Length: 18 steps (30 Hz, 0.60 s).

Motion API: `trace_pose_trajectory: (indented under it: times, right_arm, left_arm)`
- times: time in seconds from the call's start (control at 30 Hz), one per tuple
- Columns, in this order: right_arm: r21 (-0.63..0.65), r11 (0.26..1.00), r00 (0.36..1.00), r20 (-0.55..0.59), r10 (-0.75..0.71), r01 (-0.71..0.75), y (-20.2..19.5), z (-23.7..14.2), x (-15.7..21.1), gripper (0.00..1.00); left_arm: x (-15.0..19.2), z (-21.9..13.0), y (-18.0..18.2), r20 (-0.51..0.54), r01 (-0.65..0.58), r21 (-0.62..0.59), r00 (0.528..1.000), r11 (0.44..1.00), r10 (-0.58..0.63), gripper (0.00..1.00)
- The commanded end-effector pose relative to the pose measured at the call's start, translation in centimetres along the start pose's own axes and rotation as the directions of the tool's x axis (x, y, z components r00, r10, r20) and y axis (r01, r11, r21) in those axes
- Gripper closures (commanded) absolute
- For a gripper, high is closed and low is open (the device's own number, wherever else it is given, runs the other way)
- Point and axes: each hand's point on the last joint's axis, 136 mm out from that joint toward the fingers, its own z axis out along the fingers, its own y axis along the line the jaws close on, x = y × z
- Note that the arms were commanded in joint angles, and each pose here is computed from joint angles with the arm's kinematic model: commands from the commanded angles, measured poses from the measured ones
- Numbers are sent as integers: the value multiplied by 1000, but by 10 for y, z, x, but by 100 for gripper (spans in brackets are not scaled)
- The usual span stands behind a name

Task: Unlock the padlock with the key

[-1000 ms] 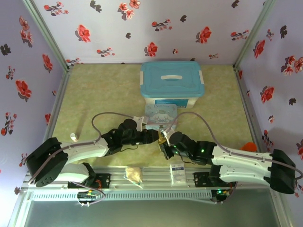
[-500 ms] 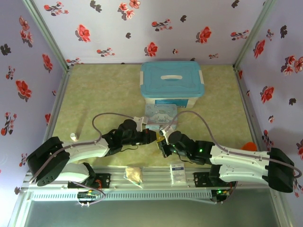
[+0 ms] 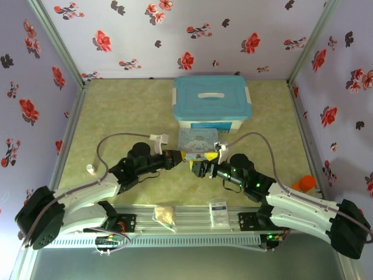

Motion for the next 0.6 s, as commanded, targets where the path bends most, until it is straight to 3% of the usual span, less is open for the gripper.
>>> trace_pose_trajectory:
  times: [0.0,0.2,0.43,0.57]
  right_arm:
    - [-276,961,998,50,45,-30,51,-4,-25,7]
    - [-387,922,998,57,24,0,73,-2,-31,18]
    - [-464,886,998,59,19,10,85,5,-33,42]
    - [-466,884,998,66,16,16,84,8,-34,49]
  left_arm:
    - [-18,-14,-29,60,-156,77,987,985,152,100]
    - [-30,-26,-56,120,-216,161,973,963,198,100]
    - [-38,-28,-70,157,-189,222,975,957,156,100]
    - [-41,-27,-74,164,-182,241,976,953,145,100]
